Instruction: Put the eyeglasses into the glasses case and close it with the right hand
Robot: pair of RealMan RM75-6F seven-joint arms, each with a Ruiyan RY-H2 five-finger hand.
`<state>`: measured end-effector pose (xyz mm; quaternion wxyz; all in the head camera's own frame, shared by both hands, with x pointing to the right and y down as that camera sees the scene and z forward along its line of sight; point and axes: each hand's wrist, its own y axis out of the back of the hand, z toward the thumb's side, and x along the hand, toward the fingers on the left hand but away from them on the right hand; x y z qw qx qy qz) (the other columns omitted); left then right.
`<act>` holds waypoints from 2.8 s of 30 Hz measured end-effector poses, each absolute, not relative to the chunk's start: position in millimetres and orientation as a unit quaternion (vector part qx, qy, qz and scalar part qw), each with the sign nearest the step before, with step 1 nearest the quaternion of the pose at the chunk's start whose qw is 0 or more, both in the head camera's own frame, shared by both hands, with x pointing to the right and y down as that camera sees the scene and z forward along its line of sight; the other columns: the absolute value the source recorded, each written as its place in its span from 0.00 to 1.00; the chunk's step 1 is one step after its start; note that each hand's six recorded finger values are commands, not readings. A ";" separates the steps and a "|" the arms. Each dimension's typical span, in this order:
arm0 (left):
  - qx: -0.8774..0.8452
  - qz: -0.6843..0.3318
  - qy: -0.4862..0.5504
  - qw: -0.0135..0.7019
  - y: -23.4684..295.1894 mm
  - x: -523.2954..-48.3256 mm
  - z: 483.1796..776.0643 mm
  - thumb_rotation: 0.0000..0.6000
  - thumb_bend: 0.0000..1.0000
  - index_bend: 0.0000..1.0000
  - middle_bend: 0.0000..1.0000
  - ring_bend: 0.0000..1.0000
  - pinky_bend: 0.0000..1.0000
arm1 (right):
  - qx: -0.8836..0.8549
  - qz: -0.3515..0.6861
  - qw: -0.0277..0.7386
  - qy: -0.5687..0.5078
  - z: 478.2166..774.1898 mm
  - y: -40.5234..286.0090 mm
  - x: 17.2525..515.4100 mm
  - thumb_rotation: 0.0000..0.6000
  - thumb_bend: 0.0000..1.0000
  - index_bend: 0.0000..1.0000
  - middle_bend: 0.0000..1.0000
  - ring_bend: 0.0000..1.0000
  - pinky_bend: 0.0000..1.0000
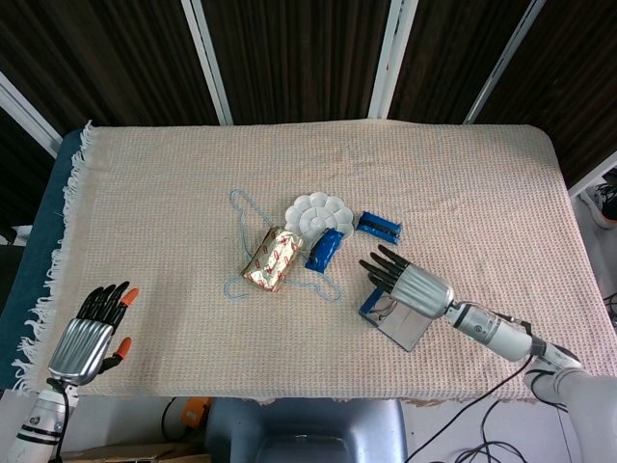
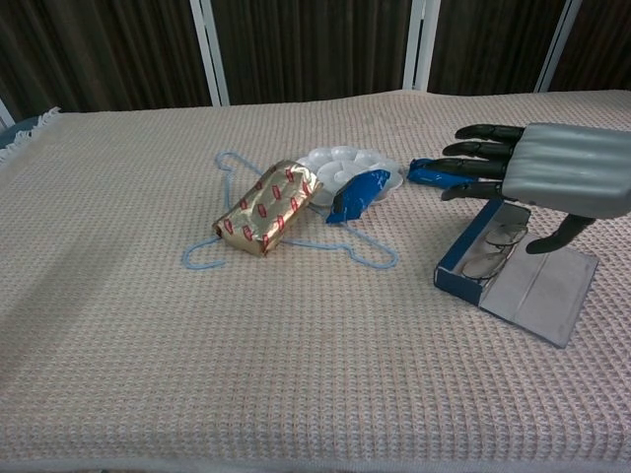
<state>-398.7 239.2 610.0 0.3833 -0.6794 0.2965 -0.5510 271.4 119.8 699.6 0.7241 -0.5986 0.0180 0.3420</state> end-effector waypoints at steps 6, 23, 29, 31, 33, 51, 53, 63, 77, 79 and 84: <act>-0.680 -0.550 0.298 0.383 238.6 -399.6 609.2 1.00 0.38 0.00 0.00 0.00 0.09 | -0.590 0.346 0.729 0.036 709.9 119.1 263.9 1.00 0.18 0.28 0.02 0.00 0.00; -0.680 -0.551 0.298 0.381 237.8 -400.6 609.5 1.00 0.38 0.00 0.00 0.00 0.09 | -0.570 0.351 0.742 0.021 726.4 107.8 227.5 1.00 0.18 0.29 0.01 0.00 0.00; -0.680 -0.550 0.298 0.382 238.2 -400.9 608.8 1.00 0.38 0.00 0.00 0.00 0.09 | -0.573 0.347 0.742 0.013 726.5 107.6 218.1 1.00 0.18 0.29 0.01 0.00 0.00; -0.681 -0.550 0.297 0.383 238.6 -400.6 608.8 1.00 0.38 0.00 0.00 0.00 0.09 | -0.574 0.344 0.742 0.012 724.7 108.4 219.4 1.00 0.18 0.29 0.01 0.00 0.00; -0.681 -0.550 0.297 0.383 238.7 -400.3 608.8 1.00 0.38 0.00 0.00 0.00 0.09 | -0.574 0.343 0.744 0.010 721.7 108.9 223.1 1.00 0.18 0.29 0.01 0.00 0.00; -0.682 -0.548 0.291 0.386 242.4 -396.1 608.6 1.00 0.38 0.00 0.00 0.00 0.09 | -0.633 0.352 0.688 -0.048 668.3 161.1 307.0 1.00 0.18 0.53 0.01 0.00 0.00; -0.684 -0.547 0.290 0.386 242.7 -395.5 608.2 1.00 0.38 0.00 0.00 0.00 0.09 | -0.641 0.362 0.675 -0.053 668.1 168.2 317.3 1.00 0.18 0.53 0.01 0.00 0.00; -0.683 -0.548 0.292 0.386 241.6 -396.5 608.2 1.00 0.38 0.00 0.00 0.00 0.09 | -0.663 0.396 0.631 -0.070 688.4 173.9 343.4 1.00 0.18 0.55 0.01 0.00 0.00; -0.681 -0.549 0.296 0.384 240.8 -398.6 607.4 1.00 0.38 0.00 0.00 0.00 0.09 | -0.658 0.386 0.646 -0.024 712.8 172.9 339.7 1.00 0.25 0.55 0.01 0.00 0.00; -0.681 -0.549 0.295 0.385 241.2 -398.3 607.5 1.00 0.38 0.00 0.00 0.00 0.09 | -0.656 0.382 0.651 -0.016 714.4 173.1 337.5 1.00 0.28 0.55 0.01 0.00 0.00; -0.680 -0.549 0.297 0.386 241.0 -398.6 606.6 1.00 0.38 0.00 0.00 0.00 0.10 | -0.652 0.375 0.658 -0.006 716.2 172.0 332.9 1.00 0.30 0.55 0.01 0.00 0.00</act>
